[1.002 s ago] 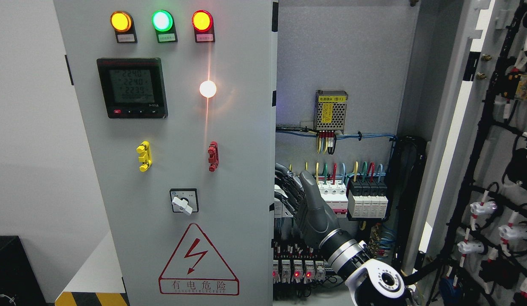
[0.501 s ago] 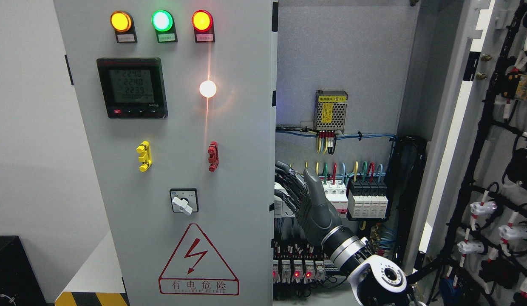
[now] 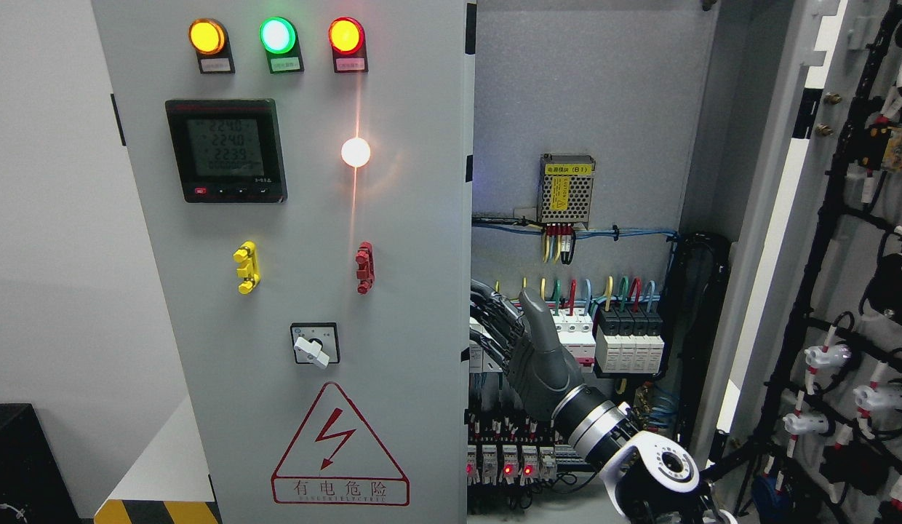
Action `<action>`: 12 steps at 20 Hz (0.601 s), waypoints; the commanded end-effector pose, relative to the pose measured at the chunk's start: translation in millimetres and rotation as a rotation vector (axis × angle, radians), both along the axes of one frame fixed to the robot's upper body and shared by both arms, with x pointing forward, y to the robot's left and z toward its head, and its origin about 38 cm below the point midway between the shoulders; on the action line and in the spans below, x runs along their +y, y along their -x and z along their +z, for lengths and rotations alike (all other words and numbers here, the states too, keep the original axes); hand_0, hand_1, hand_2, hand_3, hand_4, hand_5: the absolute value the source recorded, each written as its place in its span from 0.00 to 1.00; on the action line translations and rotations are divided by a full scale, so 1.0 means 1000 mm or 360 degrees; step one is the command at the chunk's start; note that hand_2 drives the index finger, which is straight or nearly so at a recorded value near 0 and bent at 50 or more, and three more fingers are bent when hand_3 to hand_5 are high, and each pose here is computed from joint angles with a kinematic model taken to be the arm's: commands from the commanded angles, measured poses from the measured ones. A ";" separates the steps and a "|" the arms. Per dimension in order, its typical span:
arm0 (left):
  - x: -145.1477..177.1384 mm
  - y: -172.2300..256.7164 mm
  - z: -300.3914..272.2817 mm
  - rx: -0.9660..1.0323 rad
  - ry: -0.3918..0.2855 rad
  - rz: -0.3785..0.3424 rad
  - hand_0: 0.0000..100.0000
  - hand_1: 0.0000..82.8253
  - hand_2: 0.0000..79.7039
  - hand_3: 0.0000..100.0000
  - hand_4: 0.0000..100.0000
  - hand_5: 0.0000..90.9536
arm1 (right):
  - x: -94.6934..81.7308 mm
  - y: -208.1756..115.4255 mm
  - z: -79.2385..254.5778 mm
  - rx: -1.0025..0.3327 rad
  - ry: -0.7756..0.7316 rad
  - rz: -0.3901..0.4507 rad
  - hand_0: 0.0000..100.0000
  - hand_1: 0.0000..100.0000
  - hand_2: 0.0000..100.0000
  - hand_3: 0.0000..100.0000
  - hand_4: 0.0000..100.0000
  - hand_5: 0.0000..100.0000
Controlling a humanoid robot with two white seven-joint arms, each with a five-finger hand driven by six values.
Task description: Open door with both hands
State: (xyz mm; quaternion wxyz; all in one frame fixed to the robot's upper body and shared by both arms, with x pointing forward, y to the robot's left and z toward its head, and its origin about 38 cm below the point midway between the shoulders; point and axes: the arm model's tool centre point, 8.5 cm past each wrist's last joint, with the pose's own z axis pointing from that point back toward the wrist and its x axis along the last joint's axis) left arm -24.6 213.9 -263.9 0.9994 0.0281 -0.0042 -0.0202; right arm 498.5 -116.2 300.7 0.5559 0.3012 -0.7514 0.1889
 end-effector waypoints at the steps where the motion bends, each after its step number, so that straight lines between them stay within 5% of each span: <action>1: -0.001 0.008 0.001 0.0035 0.0000 -0.0001 0.00 0.00 0.00 0.00 0.00 0.00 | -0.006 -0.011 -0.010 0.0066 0.0007 -0.0017 0.00 0.00 0.00 0.00 0.00 0.00; 9: -0.001 0.008 0.001 0.0037 0.0000 -0.0001 0.00 0.00 0.00 0.00 0.00 0.00 | -0.012 -0.017 -0.006 0.0072 -0.0007 -0.0039 0.00 0.00 0.00 0.00 0.00 0.00; 12: 0.000 0.008 0.001 0.0035 -0.0004 0.0001 0.00 0.00 0.00 0.00 0.00 0.00 | -0.007 -0.013 -0.004 0.0045 0.0012 0.0068 0.00 0.00 0.00 0.00 0.00 0.00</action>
